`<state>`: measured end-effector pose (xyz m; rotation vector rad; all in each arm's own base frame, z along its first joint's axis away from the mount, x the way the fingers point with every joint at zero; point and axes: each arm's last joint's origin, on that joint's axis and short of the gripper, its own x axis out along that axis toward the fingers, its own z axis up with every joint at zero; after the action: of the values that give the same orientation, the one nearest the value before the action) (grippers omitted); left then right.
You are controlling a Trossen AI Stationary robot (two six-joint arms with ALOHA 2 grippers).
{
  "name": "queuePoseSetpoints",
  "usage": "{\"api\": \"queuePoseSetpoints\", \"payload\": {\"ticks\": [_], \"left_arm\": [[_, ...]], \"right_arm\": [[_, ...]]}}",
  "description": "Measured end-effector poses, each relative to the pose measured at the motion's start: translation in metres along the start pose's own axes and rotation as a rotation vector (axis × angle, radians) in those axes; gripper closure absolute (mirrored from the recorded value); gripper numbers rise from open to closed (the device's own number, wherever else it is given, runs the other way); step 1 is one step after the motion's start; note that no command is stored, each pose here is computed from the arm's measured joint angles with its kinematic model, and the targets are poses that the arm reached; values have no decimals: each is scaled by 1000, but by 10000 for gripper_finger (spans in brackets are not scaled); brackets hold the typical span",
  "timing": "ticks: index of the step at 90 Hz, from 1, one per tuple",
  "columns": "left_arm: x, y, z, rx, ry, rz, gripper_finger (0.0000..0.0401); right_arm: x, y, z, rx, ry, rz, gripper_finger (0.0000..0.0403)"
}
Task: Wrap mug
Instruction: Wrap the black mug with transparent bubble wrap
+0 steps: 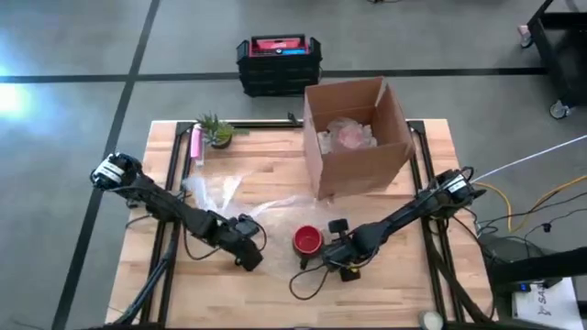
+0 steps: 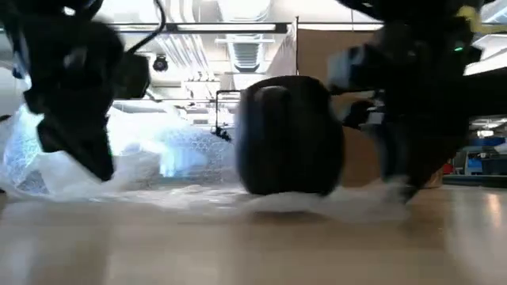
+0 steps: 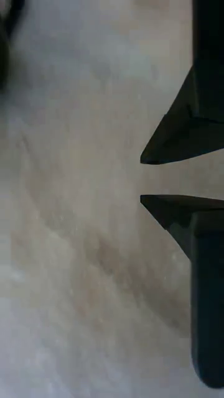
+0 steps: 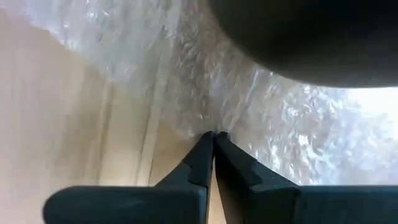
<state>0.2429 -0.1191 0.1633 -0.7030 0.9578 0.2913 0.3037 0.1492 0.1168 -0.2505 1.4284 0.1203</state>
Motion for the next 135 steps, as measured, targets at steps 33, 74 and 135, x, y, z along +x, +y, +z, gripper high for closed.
{"api": "queuePoseSetpoints", "payload": {"ticks": [33,74,135], "left_arm": [[-28,-39,27,217,-86,-6,326],[-44,-23,32,309,-71,319,326],[-39,-21,29,306,-68,303,326]], "right_arm": [[-12,29,-36,-64,151,23,401],[-45,28,-12,183,-315,37,401],[11,-13,-6,408,-199,27,401]]}}
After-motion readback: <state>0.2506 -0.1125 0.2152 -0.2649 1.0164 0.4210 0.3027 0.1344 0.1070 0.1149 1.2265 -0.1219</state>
